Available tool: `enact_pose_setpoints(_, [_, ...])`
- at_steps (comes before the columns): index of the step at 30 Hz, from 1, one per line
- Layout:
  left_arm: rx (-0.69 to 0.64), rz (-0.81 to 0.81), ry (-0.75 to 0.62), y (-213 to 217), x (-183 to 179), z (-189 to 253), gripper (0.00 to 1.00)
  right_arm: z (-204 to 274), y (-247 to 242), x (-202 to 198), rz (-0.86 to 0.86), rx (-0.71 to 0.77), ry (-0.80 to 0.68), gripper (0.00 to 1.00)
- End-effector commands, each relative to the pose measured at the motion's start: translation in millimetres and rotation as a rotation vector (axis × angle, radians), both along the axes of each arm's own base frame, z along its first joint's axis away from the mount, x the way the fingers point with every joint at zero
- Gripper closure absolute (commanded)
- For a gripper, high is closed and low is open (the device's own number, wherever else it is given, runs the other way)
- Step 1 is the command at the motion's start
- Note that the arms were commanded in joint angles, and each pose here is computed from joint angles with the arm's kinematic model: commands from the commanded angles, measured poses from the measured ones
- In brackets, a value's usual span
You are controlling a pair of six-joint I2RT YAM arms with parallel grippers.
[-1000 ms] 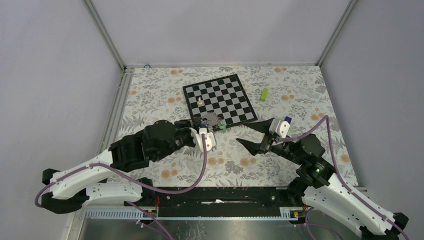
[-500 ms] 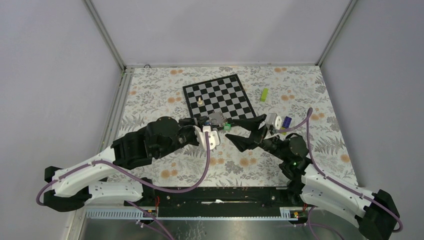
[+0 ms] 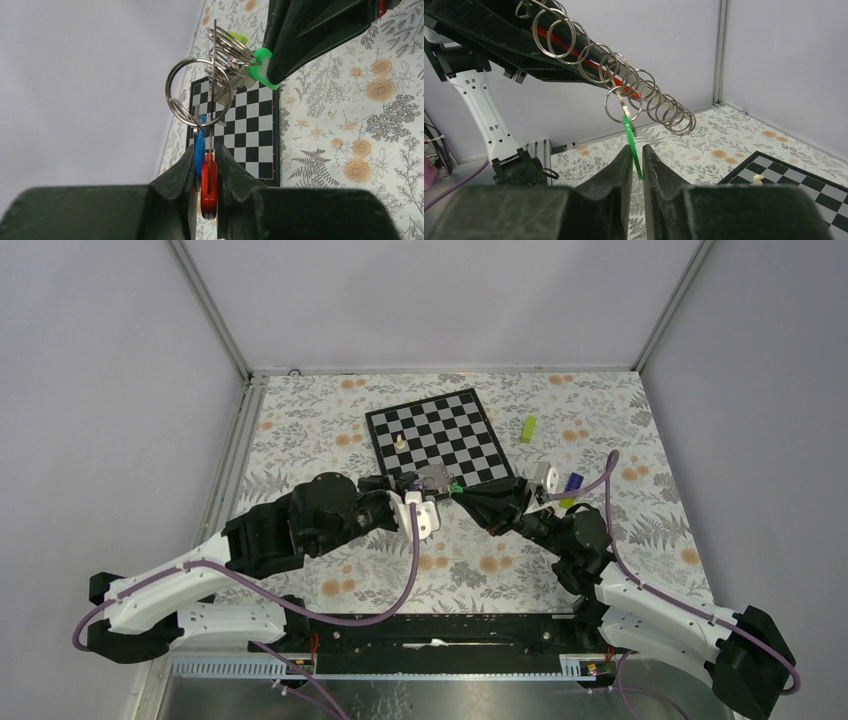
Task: Remove the keys from the keyring
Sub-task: Adjust the key on the keyring.
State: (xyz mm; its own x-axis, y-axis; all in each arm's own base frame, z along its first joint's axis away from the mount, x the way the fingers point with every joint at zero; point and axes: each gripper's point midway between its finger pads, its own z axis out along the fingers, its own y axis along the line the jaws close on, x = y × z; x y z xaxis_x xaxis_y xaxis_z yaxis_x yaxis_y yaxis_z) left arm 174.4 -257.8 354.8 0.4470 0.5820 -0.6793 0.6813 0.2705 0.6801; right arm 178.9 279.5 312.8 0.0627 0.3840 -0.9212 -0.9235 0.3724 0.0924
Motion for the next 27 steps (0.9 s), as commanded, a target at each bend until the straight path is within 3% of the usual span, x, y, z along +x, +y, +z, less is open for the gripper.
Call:
enact_pose_setpoints(1, [-0.157, 0.002, -0.053, 1.4, -0.1, 48.8, 1.0, 29.6, -8.5, -5.6, -0.009, 0.058, -0.066, 0.84])
enact_pose_setpoints(11, [-0.122, 0.026, -0.081, 14.9, 1.2, 39.9, 1.0, 41.7, -28.9, -15.0, -0.069, -0.069, -0.101, 0.99])
enact_pose_setpoints(27, [-0.011, 0.029, -0.029, 10.9, 2.6, 3.0, 1.0, 92.8, -37.6, -29.7, -0.056, -0.115, -0.188, 1.0])
